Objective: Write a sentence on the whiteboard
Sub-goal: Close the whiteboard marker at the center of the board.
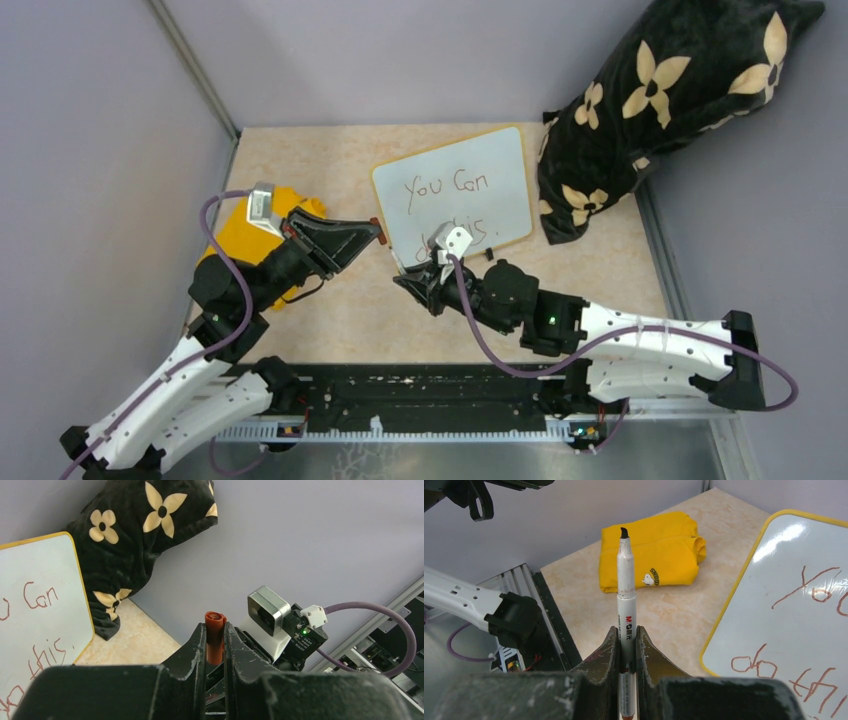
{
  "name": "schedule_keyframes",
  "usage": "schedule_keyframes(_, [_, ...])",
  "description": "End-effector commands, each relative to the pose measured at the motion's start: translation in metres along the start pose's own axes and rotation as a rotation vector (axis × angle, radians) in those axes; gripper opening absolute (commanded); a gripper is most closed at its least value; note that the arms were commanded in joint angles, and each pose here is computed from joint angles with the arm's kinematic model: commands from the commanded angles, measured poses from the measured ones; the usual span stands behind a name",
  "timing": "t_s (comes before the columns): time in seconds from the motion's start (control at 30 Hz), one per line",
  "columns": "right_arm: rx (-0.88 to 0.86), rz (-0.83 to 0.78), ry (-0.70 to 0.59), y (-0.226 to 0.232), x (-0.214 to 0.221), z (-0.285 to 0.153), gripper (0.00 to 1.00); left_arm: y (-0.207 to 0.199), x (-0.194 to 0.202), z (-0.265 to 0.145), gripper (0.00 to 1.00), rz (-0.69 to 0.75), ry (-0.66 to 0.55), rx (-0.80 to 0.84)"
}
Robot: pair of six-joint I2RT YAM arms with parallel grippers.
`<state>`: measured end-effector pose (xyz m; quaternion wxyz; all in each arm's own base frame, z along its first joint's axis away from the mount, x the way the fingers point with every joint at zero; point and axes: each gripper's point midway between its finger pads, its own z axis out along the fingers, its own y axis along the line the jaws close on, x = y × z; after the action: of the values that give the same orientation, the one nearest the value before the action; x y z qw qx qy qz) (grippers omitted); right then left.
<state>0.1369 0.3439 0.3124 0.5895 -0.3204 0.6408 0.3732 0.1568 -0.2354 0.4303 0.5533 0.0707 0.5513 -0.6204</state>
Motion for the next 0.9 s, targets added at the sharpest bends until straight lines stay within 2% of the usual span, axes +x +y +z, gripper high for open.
schedule_keyframes(0.0, [-0.025,0.032,-0.089,0.004,-0.027,-0.003,0.0,-0.007,-0.002,-0.003,0.0,0.009,-0.008,0.034])
schedule_keyframes(0.87, [-0.091,0.044,-0.122,0.015,-0.043,-0.01,0.0,-0.007,0.002,-0.005,0.0,0.016,0.009,0.046])
